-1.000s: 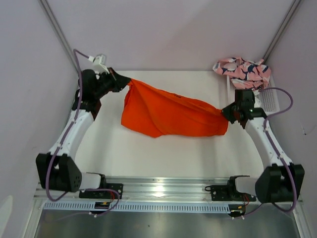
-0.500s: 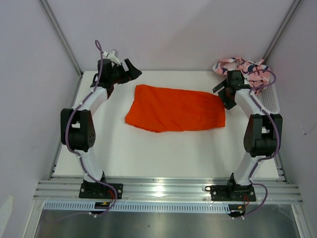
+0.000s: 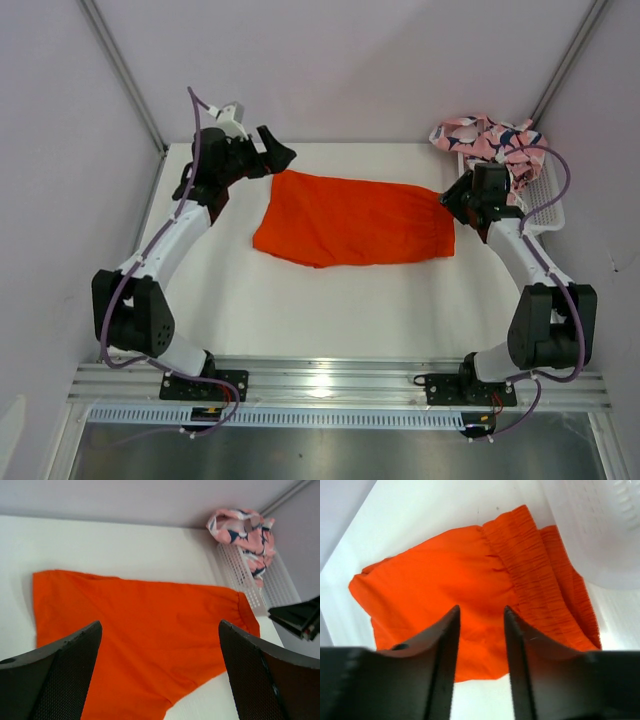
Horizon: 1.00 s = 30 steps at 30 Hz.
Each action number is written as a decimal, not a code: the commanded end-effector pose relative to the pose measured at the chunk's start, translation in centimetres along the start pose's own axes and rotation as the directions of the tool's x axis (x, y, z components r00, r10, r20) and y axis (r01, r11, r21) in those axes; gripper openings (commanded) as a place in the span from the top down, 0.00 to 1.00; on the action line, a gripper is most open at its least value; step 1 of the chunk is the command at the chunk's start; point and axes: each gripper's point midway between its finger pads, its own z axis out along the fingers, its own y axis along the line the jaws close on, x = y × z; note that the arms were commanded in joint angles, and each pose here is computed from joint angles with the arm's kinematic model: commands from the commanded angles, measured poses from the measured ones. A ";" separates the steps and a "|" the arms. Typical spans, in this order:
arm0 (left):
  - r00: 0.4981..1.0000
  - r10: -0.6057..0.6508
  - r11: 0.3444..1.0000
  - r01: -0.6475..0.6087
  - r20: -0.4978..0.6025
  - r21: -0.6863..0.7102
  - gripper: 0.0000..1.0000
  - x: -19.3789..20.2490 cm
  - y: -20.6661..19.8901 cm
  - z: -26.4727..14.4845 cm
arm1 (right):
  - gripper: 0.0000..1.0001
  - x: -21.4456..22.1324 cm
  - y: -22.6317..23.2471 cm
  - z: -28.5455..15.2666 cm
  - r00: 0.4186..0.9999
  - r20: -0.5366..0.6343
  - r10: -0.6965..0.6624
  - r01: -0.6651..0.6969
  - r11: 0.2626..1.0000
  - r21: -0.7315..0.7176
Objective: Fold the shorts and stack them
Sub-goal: Fold the shorts
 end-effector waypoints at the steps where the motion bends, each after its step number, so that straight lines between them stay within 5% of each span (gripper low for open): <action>1: 0.998 -0.014 1.000 0.015 -0.062 0.008 0.01 3.5 -0.2 0.1 | 0.61 -0.5 1.9 1.2 1.000 0.023 -0.017 0.020 0.992 -0.121; 6: 0.991 -0.063 0.996 0.070 -0.115 0.052 0.01 6.8 -0.7 1.3 | 0.99 -0.5 3.4 3.8 1.000 0.012 0.020 -0.017 0.978 -0.209; 12: 0.976 -0.121 0.990 0.132 -0.183 0.049 0.07 10.2 -0.2 3.6 | 1.00 -0.6 2.6 7.7 0.998 0.042 0.044 -0.036 0.984 -0.177; 17: 0.954 -0.164 0.986 0.149 -0.249 -0.078 0.13 13.8 2.0 4.4 | 1.00 1.8 -0.3 10.4 0.999 0.042 -0.024 0.022 0.999 0.040; 30: 0.889 -0.276 0.948 0.189 -0.364 -0.258 0.12 21.0 5.9 3.8 | 1.00 8.4 -2.4 13.2 0.973 -0.126 -0.195 0.222 0.940 0.258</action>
